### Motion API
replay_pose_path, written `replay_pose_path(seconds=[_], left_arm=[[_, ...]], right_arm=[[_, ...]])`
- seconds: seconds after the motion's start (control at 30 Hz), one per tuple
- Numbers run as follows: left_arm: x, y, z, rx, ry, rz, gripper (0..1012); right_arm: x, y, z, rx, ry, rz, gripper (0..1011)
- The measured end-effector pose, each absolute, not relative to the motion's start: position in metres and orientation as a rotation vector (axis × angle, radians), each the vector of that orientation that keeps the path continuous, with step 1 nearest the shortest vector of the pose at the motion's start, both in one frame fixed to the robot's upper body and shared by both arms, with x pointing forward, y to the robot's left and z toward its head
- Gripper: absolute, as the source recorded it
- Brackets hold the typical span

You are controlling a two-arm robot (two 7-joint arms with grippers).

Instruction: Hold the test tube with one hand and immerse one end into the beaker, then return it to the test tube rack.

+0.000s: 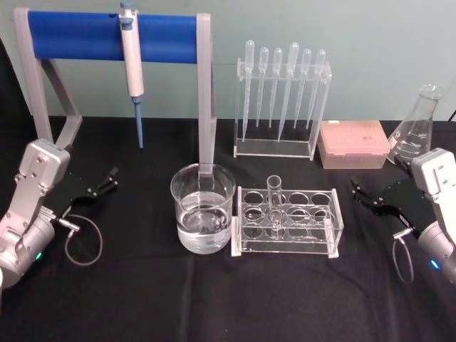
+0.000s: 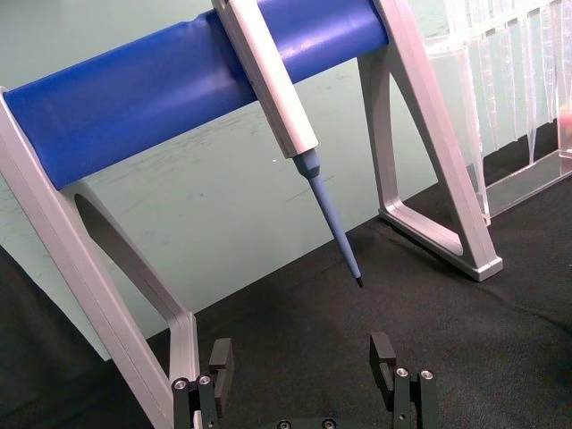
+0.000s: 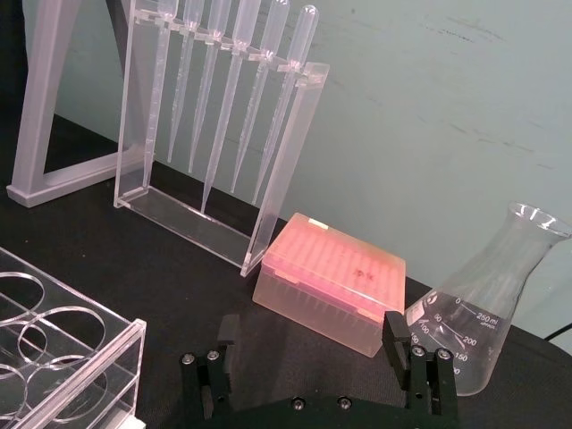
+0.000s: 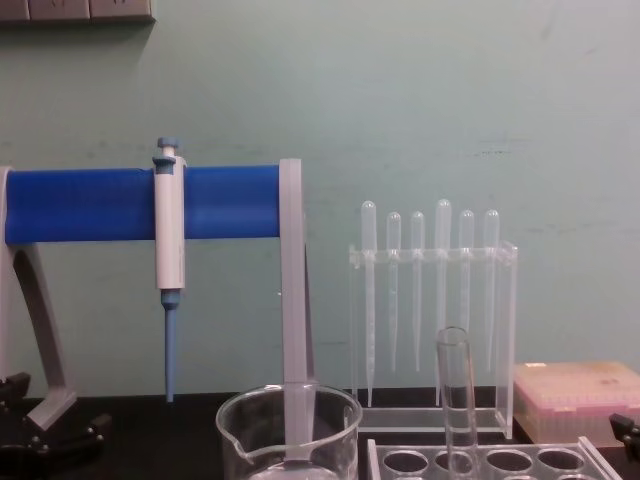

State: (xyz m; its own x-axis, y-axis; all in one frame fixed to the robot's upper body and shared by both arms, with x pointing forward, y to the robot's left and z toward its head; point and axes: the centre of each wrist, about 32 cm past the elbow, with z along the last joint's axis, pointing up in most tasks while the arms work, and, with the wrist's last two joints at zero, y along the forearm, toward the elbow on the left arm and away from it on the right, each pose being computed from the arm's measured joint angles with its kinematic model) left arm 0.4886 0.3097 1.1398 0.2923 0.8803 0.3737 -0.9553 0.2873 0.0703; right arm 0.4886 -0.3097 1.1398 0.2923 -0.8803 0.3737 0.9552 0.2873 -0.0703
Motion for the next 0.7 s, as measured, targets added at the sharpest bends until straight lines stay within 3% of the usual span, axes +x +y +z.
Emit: replay_pose_path(seconds=[0.7], left_arm=[[0.4886, 0.3097, 1.1398, 0.304, -0.285, 1.248, 1000]], right_arm=[[0.4886, -0.3097, 1.1398, -0.305, -0.285, -1.248, 1002]])
